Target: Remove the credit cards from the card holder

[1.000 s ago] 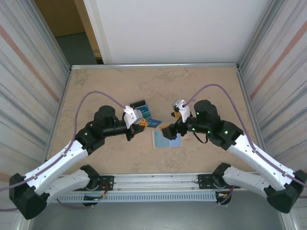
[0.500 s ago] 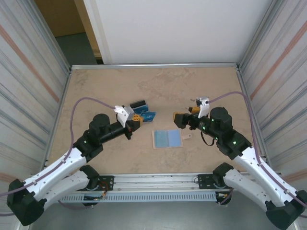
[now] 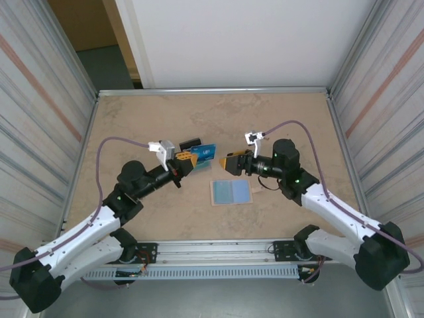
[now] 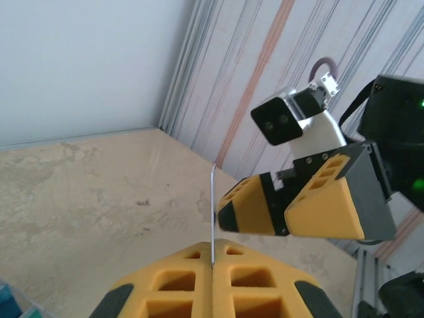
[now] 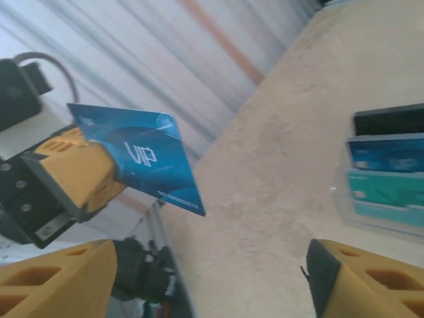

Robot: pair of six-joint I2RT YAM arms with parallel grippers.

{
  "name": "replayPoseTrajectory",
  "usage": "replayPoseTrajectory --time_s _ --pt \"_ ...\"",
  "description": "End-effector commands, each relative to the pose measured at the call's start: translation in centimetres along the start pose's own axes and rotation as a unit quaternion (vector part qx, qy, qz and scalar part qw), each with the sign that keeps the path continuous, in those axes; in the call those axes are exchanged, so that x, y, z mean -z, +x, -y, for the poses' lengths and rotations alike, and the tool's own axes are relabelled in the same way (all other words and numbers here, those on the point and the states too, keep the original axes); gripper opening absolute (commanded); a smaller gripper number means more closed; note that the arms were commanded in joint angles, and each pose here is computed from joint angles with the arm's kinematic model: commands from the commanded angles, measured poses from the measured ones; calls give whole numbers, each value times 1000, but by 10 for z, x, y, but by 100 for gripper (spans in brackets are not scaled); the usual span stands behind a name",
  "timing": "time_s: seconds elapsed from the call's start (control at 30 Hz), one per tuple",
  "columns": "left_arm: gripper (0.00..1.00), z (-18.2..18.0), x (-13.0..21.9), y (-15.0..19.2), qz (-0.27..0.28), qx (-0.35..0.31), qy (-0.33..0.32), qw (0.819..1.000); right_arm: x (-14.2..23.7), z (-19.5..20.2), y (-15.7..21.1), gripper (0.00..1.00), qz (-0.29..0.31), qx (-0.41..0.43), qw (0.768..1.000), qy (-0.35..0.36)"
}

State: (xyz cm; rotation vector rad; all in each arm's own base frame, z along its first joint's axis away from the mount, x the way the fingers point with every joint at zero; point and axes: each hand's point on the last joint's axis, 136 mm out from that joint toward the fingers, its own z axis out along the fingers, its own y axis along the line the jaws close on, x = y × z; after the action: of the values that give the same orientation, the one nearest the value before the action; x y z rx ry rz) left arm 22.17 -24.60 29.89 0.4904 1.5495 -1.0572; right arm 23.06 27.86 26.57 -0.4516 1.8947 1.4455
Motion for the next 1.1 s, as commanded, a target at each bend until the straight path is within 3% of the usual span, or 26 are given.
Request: replayPoseTrajectory --time_s 0.0,0.37,0.4,0.5,0.6,0.7,0.77,0.83,1.07 --pt "0 12 2 -13 32 35 37 998 -5 -41 -14 67 9 42 995 -90" --pt "0 22 4 -13 34 55 67 996 -22 -65 -20 35 -5 65 987 -144" --pt "0 22 4 -12 33 57 67 996 -22 -67 -20 31 -5 68 987 -147" --pt "0 22 4 -10 31 59 68 995 -22 -70 -22 3 -3 71 986 -148" --pt "1 21 5 -10 26 59 63 996 -21 -69 -22 0 -2 73 987 -143" --pt "46 22 8 -12 13 41 53 998 -19 -67 -19 0 -7 76 989 -128" --pt "65 23 12 -16 0 15 42 999 -17 -62 -17 0 -12 84 991 -107" --pt "73 25 17 -19 -19 -16 31 999 -15 -57 -12 0 -20 94 992 -81" --pt "75 32 24 -9 -176 -108 22 978 -6 -50 16 0 -72 154 985 -14"
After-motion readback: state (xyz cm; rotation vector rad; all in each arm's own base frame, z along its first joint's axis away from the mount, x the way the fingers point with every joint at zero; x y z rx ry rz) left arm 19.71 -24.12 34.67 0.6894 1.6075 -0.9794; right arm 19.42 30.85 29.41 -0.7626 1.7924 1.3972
